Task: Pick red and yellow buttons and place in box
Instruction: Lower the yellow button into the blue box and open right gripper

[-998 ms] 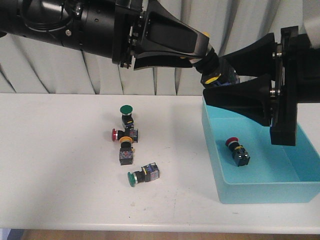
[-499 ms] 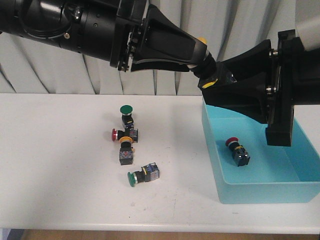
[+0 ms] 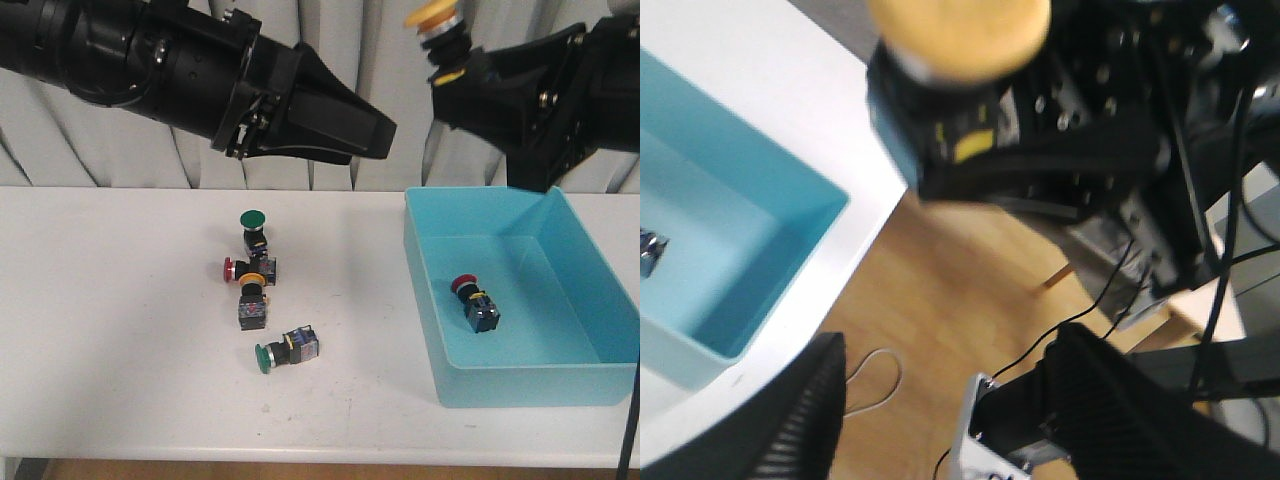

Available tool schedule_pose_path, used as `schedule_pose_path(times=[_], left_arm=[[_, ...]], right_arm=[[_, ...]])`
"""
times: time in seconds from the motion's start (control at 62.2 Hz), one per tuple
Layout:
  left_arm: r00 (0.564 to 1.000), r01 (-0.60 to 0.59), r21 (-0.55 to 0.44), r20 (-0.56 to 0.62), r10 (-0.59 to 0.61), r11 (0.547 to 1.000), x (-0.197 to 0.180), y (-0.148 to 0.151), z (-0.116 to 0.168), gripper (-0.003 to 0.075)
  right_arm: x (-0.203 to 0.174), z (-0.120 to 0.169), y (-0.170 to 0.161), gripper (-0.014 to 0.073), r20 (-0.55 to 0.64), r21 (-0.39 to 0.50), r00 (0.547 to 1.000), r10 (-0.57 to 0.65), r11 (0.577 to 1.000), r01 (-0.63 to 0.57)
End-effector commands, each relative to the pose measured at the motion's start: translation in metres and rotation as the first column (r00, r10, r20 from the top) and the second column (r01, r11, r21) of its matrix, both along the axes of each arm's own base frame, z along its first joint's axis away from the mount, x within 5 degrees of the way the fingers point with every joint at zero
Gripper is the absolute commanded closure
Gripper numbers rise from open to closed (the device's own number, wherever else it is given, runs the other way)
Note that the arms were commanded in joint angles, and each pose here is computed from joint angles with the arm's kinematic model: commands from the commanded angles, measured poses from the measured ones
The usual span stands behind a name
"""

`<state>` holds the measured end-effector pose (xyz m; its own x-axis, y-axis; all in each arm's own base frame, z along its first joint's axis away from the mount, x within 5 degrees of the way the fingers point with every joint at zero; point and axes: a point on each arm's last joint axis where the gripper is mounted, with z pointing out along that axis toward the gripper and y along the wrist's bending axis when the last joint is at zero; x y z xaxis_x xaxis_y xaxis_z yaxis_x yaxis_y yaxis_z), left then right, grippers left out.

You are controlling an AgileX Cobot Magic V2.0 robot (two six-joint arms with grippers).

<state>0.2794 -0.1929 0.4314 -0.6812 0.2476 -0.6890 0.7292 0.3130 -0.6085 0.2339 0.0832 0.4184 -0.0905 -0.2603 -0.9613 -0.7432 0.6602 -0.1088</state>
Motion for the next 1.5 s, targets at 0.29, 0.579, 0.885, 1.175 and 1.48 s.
schedule_pose_path(times=[0.29,0.579,0.885,1.175,1.48], left_arm=[[0.995,-0.027,0.103,0.100,0.016,0.994,-0.008,0.010,0.009,0.0253],[0.991,-0.056,0.187,0.131,0.031,0.981,-0.005,0.014,0.002,0.0257],[0.991,-0.057,0.191,0.132,0.032,0.980,-0.004,0.014,0.002,0.0309],[0.991,-0.057,0.192,0.133,0.032,0.980,-0.004,0.014,0.002,0.0366],[0.985,-0.087,0.274,0.171,0.040,0.958,-0.001,0.019,-0.004,0.0456]], right_arm=[[0.062,-0.026,-0.048,0.0601,-0.071,-0.042,0.902,-0.426,0.905,0.424],[0.130,-0.155,-0.099,0.0601,-0.513,-0.226,0.662,-0.547,0.830,0.510],[0.149,-0.242,-0.104,0.0563,-0.683,-0.339,0.486,-0.546,0.826,0.451],[0.150,-0.246,-0.105,0.0249,-0.682,-0.345,0.485,-0.547,0.825,0.447],[0.150,-0.229,-0.105,0.0049,-0.655,-0.316,0.511,-0.557,0.816,0.485]])
